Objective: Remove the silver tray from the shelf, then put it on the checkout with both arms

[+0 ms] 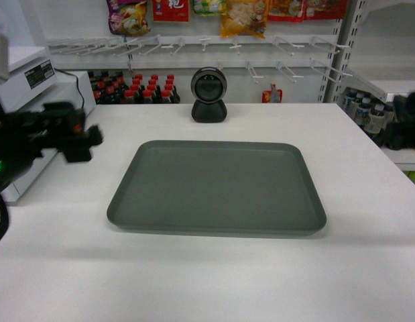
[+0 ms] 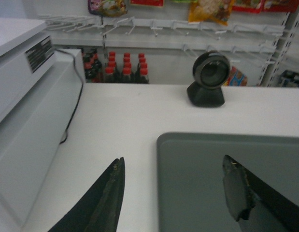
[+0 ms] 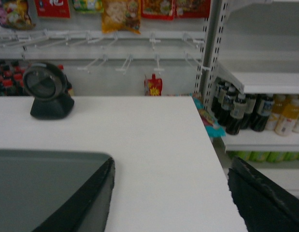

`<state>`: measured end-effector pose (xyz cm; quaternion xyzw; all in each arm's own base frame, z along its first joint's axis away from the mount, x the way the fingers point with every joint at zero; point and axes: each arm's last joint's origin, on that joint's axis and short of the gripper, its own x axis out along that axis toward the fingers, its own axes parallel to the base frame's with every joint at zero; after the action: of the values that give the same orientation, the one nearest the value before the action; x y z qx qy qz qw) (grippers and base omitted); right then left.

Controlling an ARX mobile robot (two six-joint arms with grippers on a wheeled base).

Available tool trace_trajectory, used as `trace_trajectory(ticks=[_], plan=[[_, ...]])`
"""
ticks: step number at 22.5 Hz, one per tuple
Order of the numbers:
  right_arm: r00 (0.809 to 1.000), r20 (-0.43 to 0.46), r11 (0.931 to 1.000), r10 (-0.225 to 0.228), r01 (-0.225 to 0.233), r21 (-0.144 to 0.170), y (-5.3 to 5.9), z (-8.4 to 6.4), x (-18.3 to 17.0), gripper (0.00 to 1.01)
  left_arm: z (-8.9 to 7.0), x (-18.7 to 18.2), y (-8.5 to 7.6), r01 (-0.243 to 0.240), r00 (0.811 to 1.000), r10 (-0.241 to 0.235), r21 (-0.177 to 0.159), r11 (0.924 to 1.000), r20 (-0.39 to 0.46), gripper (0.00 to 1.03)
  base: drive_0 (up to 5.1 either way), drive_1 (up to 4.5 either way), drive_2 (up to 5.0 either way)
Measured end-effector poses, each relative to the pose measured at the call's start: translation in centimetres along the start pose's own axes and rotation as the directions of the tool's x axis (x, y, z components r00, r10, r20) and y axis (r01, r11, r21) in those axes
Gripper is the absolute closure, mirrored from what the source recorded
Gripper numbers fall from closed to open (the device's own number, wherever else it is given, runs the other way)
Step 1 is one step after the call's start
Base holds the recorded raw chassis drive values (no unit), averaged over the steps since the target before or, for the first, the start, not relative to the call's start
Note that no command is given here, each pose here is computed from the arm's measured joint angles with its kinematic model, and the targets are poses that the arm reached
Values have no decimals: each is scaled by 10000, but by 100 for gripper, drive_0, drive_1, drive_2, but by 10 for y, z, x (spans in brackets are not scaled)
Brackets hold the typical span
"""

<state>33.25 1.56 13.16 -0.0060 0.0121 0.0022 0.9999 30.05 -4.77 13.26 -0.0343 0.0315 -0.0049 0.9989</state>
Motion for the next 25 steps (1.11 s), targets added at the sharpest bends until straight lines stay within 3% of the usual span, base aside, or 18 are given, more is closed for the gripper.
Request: trace_trajectory(ticks=[1,2,4,6,7,8,11,13,14,25], plan=[[9999,-160,10000,-2,2,4,-1,-3,-14,39,-1,-12,8,-154,9999,155,268,9995,-31,53,0,0,0],[9998,-194,10000,-2,2,18,-1,-2,-24,45,3,-19,13,-270,9996,266,311,9992,112,58,0,0,0],[9995,284,9999,165,-166,34,-10,13,-49,65,21,-42,18,-168,9962,133,404,9990,858,78,0,0,0],[9996,243,9999,-106,105,48,-16,15,-74,86,16,-63,24,-96,9989,71,523,9986,472,98,0,0,0],[9999,78,9999,-150,149,49,-17,13,-81,92,14,-69,26,-110,9999,111,563,9984,-20,102,0,0,0],[9999,-63,9999,-129,129,25,-17,12,-92,99,18,-79,27,-58,10000,54,565,9984,74,102,0,0,0],[9999,-165,10000,-40,41,81,-15,19,-112,99,30,-98,33,-221,9973,184,500,9985,715,102,0,0,0],[9999,102,10000,-43,42,81,-15,27,-127,99,23,-111,40,47,9994,-64,530,9986,328,102,0,0,0],[9998,194,10000,-44,43,81,-15,29,-134,99,22,-116,44,-84,9996,70,524,9986,268,102,0,0,0],[9999,114,10000,-43,42,81,-15,27,-185,99,23,-160,45,-157,9987,132,518,9985,482,102,0,0,0]])
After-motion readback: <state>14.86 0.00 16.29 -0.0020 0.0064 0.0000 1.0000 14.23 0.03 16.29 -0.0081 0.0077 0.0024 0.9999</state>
